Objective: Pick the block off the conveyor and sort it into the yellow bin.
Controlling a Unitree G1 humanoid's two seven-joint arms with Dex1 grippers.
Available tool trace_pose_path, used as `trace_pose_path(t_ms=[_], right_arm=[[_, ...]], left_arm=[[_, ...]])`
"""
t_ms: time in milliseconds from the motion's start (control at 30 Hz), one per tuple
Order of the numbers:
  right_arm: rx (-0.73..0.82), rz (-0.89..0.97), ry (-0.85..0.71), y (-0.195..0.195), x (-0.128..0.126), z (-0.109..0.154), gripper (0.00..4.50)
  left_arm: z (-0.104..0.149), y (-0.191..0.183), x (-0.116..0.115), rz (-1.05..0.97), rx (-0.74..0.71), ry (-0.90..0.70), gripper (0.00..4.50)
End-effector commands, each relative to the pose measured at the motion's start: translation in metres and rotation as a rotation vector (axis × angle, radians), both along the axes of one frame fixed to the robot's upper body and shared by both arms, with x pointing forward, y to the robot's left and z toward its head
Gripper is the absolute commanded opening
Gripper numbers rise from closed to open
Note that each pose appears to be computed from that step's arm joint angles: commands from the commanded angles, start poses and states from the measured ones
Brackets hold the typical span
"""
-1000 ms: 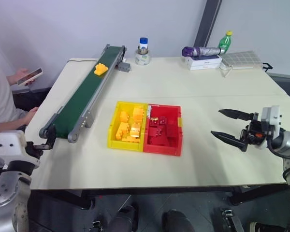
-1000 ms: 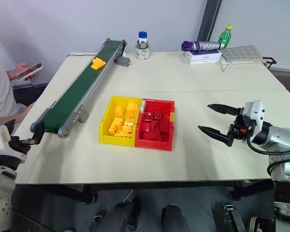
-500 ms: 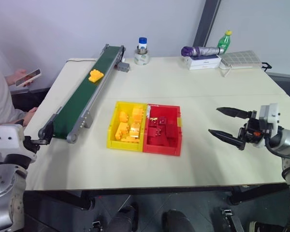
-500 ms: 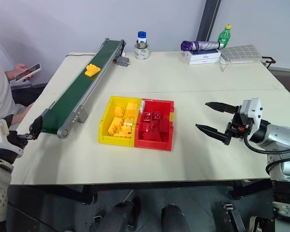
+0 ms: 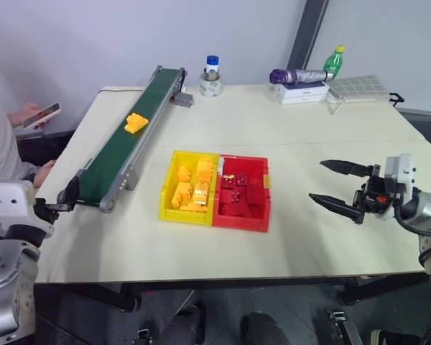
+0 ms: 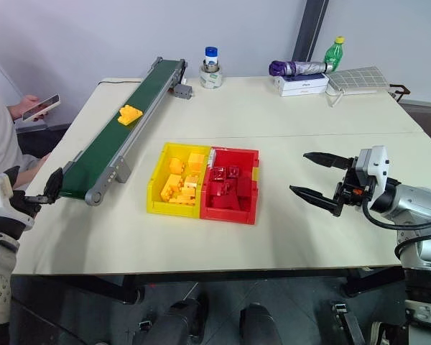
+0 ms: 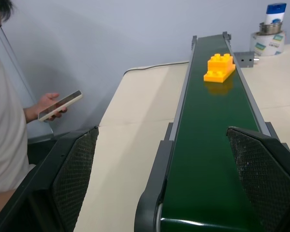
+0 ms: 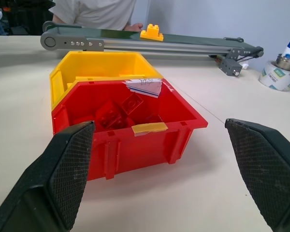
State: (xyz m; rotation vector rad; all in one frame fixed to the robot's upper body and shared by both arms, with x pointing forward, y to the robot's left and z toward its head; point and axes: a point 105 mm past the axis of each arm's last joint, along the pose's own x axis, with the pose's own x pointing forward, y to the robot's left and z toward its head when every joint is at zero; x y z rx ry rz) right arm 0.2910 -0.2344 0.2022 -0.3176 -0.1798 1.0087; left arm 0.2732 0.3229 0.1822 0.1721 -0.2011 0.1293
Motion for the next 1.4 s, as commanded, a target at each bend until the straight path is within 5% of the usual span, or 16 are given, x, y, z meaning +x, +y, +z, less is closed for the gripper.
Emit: trace_pose_path(t_ms=[33, 767, 1200, 1300, 1400], right_arm=[[0.012, 0.011, -0.050, 0.000, 0.000, 0.012, 4.50], [0.003, 0.004, -0.056, -0.001, -0.002, 0.003, 4.50], [0.001, -0.020, -0.057, -0.006, -0.006, 0.002, 4.50], [-0.001, -0.024, -0.058, -0.006, -0.006, 0.002, 4.50], [-0.001, -0.026, -0.058, -0.007, -0.005, 0.002, 4.50]], left_arm=[[0.016, -0.004, 0.000, -0.009, 0.027, -0.049, 4.46], [0.031, -0.022, 0.092, -0.400, 0.090, 0.159, 4.46], [0.015, -0.030, 0.116, -0.493, 0.083, 0.203, 4.46], [0.007, -0.028, 0.113, -0.482, 0.103, 0.222, 3.69], [0.012, -0.031, 0.111, -0.489, 0.084, 0.185, 2.24]])
